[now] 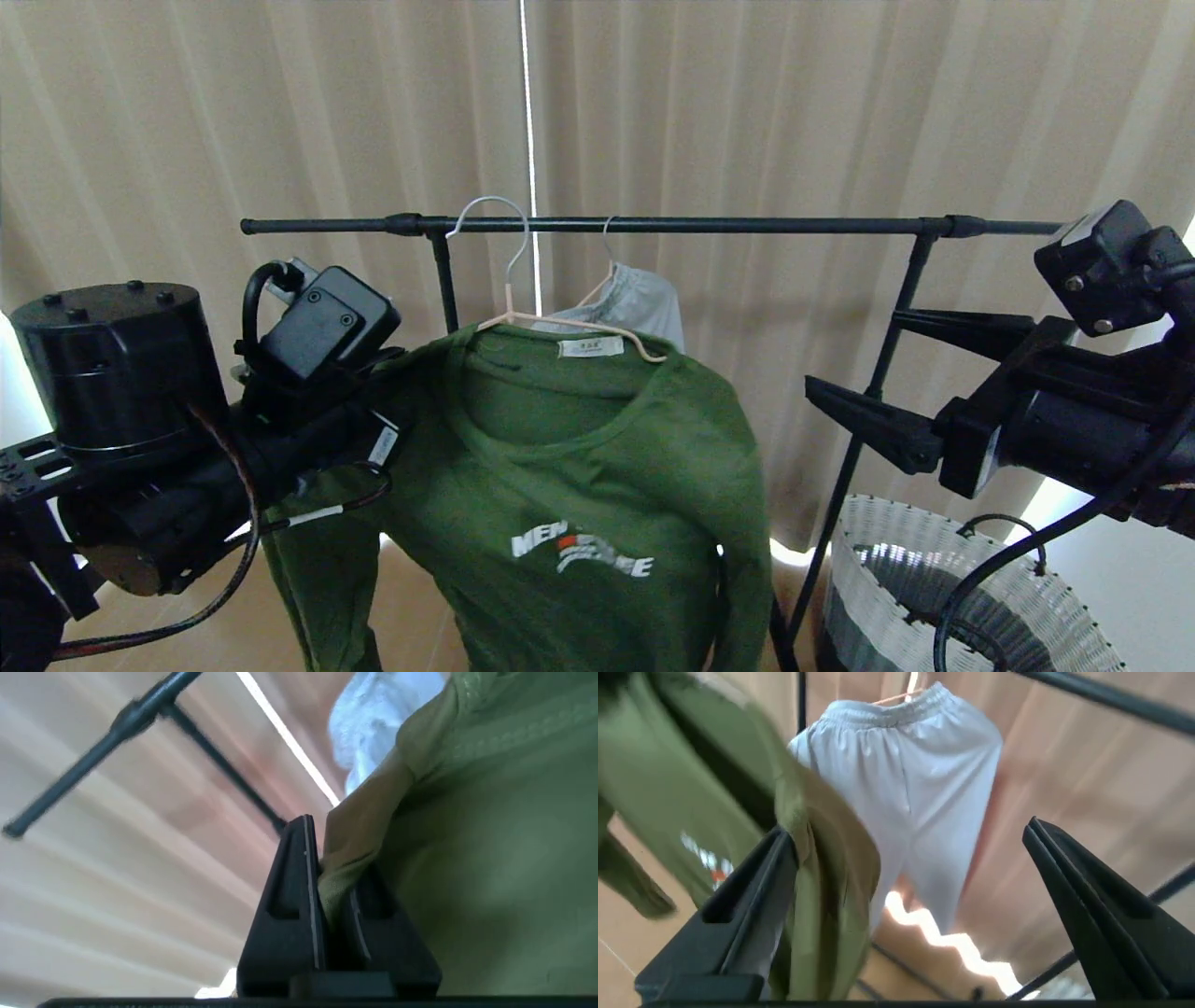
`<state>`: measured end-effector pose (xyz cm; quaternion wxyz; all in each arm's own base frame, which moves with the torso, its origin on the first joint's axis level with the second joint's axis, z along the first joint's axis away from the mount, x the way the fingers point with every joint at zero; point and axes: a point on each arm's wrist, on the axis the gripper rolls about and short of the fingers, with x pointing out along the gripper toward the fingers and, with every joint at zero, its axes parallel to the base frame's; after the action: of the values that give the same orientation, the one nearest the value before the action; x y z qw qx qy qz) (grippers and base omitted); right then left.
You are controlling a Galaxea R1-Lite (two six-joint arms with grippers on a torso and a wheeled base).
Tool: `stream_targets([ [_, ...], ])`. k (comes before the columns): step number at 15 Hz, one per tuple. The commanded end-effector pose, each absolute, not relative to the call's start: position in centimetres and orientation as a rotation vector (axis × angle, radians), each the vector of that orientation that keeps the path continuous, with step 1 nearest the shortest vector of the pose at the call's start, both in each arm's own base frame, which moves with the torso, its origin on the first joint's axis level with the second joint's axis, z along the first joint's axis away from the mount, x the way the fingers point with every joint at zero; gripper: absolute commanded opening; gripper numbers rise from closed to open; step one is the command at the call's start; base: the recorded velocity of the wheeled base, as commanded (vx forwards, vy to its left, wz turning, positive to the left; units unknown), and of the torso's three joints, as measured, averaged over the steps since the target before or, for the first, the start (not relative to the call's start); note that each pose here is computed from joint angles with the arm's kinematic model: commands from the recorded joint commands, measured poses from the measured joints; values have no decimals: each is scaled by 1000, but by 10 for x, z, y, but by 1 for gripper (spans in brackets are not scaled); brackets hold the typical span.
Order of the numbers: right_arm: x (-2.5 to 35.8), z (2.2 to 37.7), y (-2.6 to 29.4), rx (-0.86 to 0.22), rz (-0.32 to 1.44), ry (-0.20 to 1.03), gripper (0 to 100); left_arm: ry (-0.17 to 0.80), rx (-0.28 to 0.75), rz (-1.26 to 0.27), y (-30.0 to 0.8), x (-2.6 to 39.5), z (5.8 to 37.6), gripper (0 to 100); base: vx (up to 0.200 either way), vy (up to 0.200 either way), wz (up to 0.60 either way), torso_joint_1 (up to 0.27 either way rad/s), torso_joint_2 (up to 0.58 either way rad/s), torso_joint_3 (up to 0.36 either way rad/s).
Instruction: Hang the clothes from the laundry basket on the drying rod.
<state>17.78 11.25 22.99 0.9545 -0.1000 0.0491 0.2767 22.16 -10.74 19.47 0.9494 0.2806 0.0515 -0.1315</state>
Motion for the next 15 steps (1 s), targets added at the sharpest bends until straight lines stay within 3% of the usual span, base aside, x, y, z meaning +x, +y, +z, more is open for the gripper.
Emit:
stream_targets([
  [1,177,230,113,-218,586,91,100,108,557,-259,-108,222,194,0,0,0,0,0,0,0],
  [5,177,231,115,-235,628,78,100,122,498,-256,-109,224,193,0,0,0,0,0,0,0],
  [15,193,235,126,-348,624,38,100,112,503,-329,-114,218,190,0,0,0,0,0,0,0],
])
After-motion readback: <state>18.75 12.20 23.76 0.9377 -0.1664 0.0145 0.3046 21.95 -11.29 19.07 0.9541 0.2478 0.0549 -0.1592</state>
